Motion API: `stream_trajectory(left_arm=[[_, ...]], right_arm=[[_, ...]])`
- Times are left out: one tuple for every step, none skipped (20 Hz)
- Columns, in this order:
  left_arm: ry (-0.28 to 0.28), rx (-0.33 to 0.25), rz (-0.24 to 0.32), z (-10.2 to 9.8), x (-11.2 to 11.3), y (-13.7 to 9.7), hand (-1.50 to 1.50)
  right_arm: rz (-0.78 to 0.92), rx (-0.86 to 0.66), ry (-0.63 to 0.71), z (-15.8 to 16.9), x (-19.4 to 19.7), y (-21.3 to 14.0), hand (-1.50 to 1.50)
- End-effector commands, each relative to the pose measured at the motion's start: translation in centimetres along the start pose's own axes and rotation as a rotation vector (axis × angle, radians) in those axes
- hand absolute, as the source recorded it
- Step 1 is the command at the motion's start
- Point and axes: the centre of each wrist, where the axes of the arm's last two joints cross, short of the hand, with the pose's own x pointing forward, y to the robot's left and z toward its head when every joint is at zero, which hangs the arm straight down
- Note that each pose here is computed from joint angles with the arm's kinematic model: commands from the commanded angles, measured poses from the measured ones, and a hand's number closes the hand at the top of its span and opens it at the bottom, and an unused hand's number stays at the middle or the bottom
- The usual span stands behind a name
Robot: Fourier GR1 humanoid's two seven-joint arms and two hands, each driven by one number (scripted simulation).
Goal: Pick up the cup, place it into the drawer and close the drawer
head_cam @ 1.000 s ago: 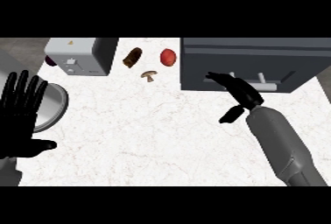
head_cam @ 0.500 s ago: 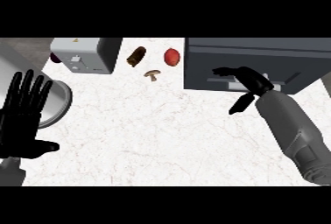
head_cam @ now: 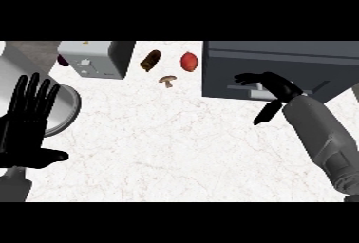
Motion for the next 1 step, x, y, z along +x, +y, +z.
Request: stream_trajectory(left_arm=[[-0.007,-0.009,-0.013,-0.62,0.26,0.23,-1.50]], right_arm=[[0.047,-0.101,0.113,0.48,0.06,-3.84,-1.50]])
